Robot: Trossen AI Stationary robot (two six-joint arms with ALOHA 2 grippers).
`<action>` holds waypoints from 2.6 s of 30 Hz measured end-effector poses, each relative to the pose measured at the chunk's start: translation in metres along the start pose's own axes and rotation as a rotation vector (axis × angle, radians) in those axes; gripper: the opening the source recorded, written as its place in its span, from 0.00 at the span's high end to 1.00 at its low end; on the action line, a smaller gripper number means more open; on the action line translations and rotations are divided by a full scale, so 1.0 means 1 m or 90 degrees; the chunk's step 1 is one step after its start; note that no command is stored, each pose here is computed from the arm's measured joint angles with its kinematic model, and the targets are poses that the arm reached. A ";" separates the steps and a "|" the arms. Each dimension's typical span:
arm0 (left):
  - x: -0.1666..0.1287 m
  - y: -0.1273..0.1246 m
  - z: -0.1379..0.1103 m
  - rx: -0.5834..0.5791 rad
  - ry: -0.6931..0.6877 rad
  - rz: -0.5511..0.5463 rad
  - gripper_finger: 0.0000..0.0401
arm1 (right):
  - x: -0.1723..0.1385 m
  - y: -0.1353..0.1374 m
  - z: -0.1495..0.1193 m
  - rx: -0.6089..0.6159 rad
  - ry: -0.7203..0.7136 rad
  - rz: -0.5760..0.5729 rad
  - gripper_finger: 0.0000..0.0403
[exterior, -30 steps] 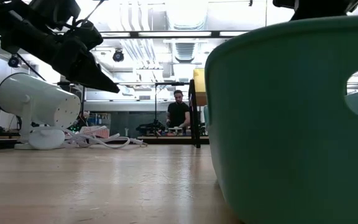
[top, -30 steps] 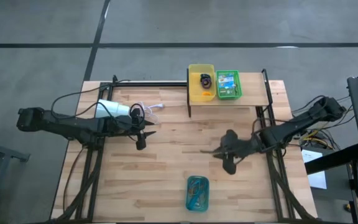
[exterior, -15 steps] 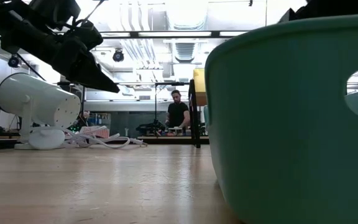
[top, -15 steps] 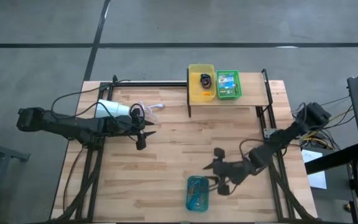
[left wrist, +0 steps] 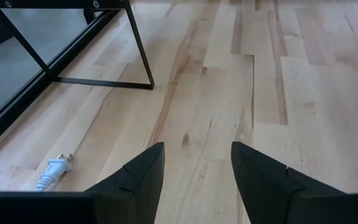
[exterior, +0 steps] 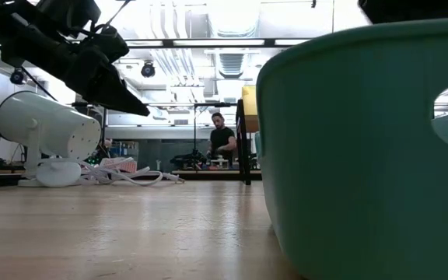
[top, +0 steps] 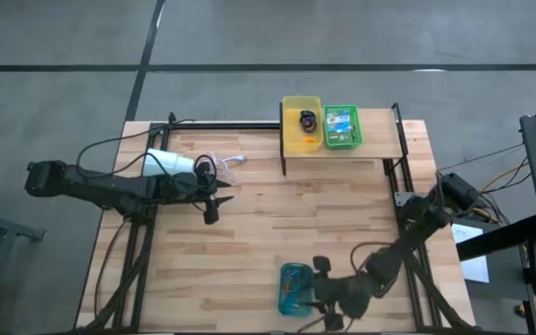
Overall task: Pick & Place Office Desk Supplies
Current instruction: Put the blue bin on the shelf
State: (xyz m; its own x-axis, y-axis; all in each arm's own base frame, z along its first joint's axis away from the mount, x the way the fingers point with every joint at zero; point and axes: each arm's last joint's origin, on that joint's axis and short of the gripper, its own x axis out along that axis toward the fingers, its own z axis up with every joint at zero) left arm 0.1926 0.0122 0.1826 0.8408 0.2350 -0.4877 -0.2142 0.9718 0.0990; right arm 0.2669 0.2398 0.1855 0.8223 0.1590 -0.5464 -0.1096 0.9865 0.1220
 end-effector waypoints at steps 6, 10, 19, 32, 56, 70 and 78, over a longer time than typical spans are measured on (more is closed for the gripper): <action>0.000 0.000 0.000 0.001 0.003 0.000 0.53 | 0.007 0.035 0.001 -0.006 0.015 0.009 0.58; 0.000 0.000 0.000 0.001 0.003 0.000 0.53 | 0.015 0.053 -0.005 -0.037 0.044 -0.010 0.58; 0.000 0.000 -0.001 0.001 0.005 0.000 0.53 | 0.044 0.070 -0.019 -0.031 0.105 -0.072 0.58; 0.000 0.000 -0.001 0.002 0.008 0.000 0.53 | 0.056 0.074 -0.027 -0.037 0.115 -0.083 0.61; 0.000 0.000 -0.002 0.002 0.010 0.000 0.53 | 0.052 0.073 -0.023 -0.033 0.116 -0.082 0.97; 0.000 0.000 -0.002 0.002 0.011 0.000 0.53 | -0.011 0.053 0.017 -0.035 0.174 -0.120 0.98; 0.000 0.000 -0.002 0.002 0.011 0.000 0.53 | -0.067 0.028 0.041 -0.062 0.218 -0.155 0.98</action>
State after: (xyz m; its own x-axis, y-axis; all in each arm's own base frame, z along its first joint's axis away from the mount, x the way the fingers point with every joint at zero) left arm 0.1918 0.0122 0.1811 0.8320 0.2351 -0.5025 -0.2129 0.9717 0.1022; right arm 0.2315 0.2550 0.2596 0.5994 -0.0910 -0.7953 -0.0015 0.9934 -0.1147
